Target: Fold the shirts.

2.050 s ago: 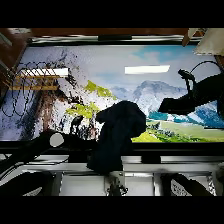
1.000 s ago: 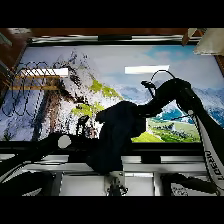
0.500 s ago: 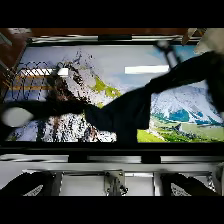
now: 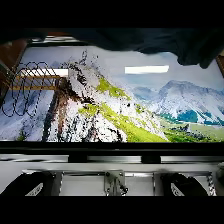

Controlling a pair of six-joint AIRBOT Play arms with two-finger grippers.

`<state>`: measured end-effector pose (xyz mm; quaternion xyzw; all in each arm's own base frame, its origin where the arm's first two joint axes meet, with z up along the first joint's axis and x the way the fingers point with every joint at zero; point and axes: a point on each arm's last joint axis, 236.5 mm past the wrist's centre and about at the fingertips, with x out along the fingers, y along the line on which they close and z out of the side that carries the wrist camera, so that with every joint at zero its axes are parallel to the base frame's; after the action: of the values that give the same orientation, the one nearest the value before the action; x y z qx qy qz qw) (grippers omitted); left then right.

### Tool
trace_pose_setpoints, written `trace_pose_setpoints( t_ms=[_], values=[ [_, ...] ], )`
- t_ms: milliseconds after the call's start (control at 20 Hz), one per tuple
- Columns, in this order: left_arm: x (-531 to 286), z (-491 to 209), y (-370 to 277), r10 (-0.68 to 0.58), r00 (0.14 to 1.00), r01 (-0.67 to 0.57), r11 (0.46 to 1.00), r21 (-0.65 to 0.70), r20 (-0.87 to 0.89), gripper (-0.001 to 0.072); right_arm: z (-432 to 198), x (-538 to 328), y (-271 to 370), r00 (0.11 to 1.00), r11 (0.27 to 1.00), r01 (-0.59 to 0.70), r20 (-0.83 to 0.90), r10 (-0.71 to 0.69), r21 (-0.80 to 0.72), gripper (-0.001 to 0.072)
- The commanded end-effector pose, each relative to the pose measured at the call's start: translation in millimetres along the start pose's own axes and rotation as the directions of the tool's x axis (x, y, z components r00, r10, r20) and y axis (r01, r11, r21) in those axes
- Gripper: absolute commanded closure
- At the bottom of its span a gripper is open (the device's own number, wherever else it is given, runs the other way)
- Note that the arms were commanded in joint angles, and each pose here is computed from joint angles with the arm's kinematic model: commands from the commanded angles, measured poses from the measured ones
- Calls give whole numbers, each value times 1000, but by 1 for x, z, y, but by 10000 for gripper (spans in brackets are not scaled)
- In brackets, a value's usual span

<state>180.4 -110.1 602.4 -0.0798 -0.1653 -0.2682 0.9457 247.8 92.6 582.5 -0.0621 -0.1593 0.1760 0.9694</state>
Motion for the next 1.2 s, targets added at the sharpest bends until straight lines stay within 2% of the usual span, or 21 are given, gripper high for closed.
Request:
trace_pose_setpoints(
  t_ms=[0, 50, 100, 150, 250, 300, 350, 450, 600, 700, 850, 1000, 1050, 1100, 1150],
  values=[
    [-17, -12, 0, 15, 996, -13, 1000, 27, -91, 669, -20, -25, 13, 990, 999, -41, -132, 44, 29, 658],
    [-11, -43, 4, 23, 982, -20, 1000, 20, -189, 669, -55, -24, 21, 960, 996, -72, -269, 83, 49, 658],
    [-5, -75, 11, 39, 959, -34, 999, 23, -282, 668, -99, -27, 31, 892, 990, -91, -432, 130, 111, 658],
    [-1, -110, 21, 67, 924, -59, 998, 32, -377, 669, -147, -37, 41, 775, 978, -89, -604, 185, 186, 658],
    [7, -174, 46, 138, 849, -136, 990, 42, -511, 668, -244, -74, 68, 399, 940, -35, -858, 323, 338, 658],
    [10, -208, 61, 179, 802, -173, 983, 65, -571, 667, -273, -74, 77, 310, 923, 6, -878, 363, 384, 658],
    [11, -243, 74, 215, 750, -204, 975, 92, -626, 667, -302, -69, 85, 264, 909, 31, -880, 394, 416, 658],
    [9, -310, 93, 255, 637, -246, 962, 122, -727, 668, -366, -47, 91, 257, 893, 103, -879, 403, 439, 658],
    [4, -397, 103, 247, 500, -338, 938, 75, -830, 667, -463, -11, 96, 315, 842, 261, -866, 388, 472, 658],
    [-5, -448, 108, 237, 401, -414, 909, 55, -885, 667, -513, -6, 106, 273, 785, 374, -868, 415, 493, 657],
    [-23, -516, 100, 164, 254, -541, 841, 1, -953, 667, -556, -8, 129, 182, 722, 450, -845, 503, 526, 657],
    [-34, -563, 76, 59, 150, -557, 830, -35, -987, 663, -572, -1, 133, 190, 693, 480, -835, 516, 538, 646],
    [-35, -574, 69, 31, 126, -563, 825, -45, -992, 548, -571, 3, 130, 204, 696, 477, -838, 507, 537, 527],
    [-37, -580, 66, 18, 109, -569, 821, -48, -994, 253, -569, 4, 125, 205, 706, 461, -838, 505, 538, 265],
    [-40, -582, 66, 11, 91, -573, 818, -44, -996, -13, -563, 2, 117, 188, 736, 410, -840, 510, 539, 159]
  ],
)
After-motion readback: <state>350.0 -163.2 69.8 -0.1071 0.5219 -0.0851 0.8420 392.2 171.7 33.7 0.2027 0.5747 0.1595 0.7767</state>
